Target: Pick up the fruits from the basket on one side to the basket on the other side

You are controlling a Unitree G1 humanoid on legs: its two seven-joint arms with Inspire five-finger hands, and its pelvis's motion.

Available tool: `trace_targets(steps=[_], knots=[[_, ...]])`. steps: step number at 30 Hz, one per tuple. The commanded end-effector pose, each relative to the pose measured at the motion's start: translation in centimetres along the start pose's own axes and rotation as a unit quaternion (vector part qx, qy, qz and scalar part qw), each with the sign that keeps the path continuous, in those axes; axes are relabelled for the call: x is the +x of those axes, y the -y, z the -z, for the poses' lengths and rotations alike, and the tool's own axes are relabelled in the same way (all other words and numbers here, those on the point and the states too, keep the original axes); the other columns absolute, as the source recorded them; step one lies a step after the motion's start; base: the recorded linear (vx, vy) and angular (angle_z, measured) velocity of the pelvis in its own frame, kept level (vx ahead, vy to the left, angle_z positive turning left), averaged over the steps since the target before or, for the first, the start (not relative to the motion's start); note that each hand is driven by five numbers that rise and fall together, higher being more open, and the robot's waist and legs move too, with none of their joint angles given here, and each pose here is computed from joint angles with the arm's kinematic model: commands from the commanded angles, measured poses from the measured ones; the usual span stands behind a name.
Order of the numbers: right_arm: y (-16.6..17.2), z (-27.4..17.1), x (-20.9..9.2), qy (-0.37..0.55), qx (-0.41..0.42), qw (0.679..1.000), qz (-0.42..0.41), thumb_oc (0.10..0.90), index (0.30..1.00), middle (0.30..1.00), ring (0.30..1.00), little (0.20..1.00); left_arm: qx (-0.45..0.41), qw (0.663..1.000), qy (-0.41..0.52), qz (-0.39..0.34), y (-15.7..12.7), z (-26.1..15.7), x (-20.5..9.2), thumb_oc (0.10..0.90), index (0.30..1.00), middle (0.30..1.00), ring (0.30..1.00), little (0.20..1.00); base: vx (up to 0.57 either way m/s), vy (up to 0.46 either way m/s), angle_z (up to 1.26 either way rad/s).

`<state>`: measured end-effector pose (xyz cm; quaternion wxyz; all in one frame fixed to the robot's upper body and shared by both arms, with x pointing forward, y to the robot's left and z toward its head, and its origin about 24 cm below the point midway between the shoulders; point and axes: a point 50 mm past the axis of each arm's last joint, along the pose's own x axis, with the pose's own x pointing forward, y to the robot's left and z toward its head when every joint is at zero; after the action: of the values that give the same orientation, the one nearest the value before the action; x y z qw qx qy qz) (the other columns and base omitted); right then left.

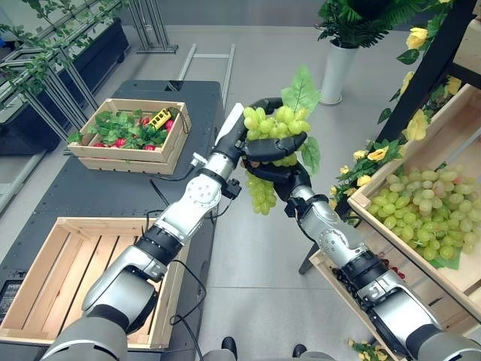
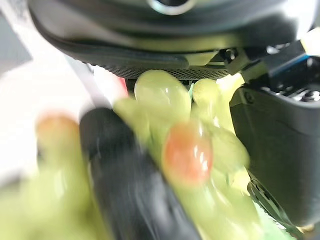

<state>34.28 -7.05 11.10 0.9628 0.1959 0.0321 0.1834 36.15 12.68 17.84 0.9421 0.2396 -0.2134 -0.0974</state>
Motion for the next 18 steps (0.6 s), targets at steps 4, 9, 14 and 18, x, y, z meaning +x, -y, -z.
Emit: trace_targets(steps=[4,9,14,18], knots=[[-0.9,-4.3,0.0,0.113,0.0,0.991,-0.065,0.4,0.3,0.3,0.3,0.3,0.064,0.979,0.066,-0.182,-7.2,-1.7,0.8,0.8,0.9,0.9,0.9,0.9,0.02,0.008,0.0],[1.8,-2.0,-1.2,0.074,-0.011,0.996,-0.046,0.4,0.3,0.3,0.3,0.3,-0.002,0.956,0.081,-0.281,-9.2,-1.4,-1.1,0.8,0.9,0.9,0.9,0.9,0.0,0.0,0.0],[2.2,0.0,-1.8,0.037,-0.009,0.998,-0.05,0.4,0.3,0.3,0.3,0.3,-0.051,0.926,0.068,-0.367,-9.7,-0.3,-2.3,0.8,0.9,0.9,0.9,0.9,0.0,0.0,0.0],[1.9,0.7,-2.2,0.03,-0.01,0.997,-0.065,0.4,0.3,0.3,0.3,0.3,-0.05,0.92,0.058,-0.383,-9.7,0.5,-2.8,0.8,0.9,0.9,0.9,0.9,0.0,0.004,-0.02]])
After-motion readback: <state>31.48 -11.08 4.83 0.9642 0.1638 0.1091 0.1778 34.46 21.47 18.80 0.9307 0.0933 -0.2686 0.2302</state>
